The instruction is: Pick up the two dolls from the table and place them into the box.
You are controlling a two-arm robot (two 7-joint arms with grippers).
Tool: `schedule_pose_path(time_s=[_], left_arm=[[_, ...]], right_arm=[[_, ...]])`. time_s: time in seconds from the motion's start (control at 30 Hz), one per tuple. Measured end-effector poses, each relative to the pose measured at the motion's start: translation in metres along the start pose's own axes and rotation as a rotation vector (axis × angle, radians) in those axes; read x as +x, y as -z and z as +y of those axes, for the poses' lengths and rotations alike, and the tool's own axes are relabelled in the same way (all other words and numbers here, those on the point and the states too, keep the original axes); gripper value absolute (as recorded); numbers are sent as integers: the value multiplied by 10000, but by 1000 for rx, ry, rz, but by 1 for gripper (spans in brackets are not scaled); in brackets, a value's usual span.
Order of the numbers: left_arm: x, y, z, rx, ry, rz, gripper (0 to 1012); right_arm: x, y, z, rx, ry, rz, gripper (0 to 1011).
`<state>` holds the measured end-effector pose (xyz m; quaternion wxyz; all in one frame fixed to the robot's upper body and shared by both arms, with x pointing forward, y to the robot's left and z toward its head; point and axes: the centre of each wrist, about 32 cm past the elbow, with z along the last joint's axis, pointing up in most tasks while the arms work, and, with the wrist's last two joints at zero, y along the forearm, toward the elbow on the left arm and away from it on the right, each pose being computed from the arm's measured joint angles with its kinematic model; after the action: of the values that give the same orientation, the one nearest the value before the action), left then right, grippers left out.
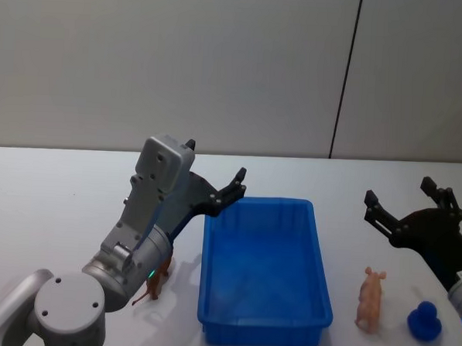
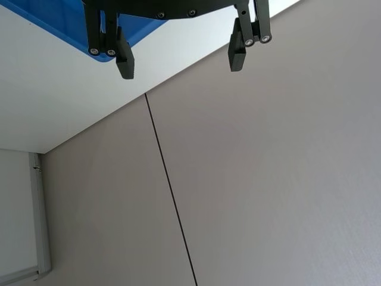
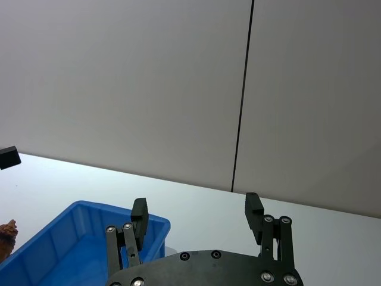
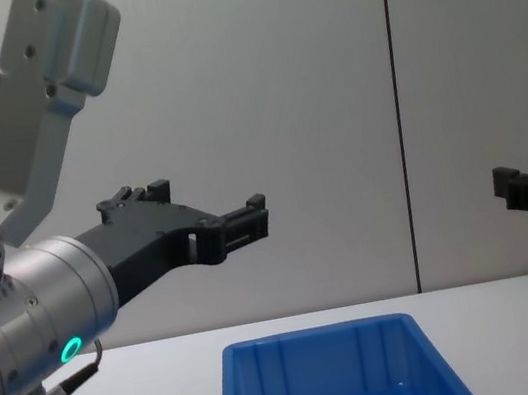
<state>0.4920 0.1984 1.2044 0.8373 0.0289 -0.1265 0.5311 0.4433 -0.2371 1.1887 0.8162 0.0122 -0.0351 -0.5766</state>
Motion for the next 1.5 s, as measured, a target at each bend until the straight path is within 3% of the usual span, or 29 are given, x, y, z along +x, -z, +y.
schedule_pose_path(time_s=[0.7, 0.9, 1.2, 1.5], left_arm=[[0, 0, 0, 0, 0, 0, 1001], [0, 0, 0, 0, 0, 0, 1001], [-1, 0, 0, 0, 0, 0, 1001], [-1, 0, 0, 0, 0, 0, 1001]], right_arm=[[1, 1, 0, 0, 0, 0, 1001], [50, 11, -13, -8, -4, -2, 1001], [284, 80, -110, -76, -17, -11, 1001], [566, 176, -253, -186, -37, -14, 1001]])
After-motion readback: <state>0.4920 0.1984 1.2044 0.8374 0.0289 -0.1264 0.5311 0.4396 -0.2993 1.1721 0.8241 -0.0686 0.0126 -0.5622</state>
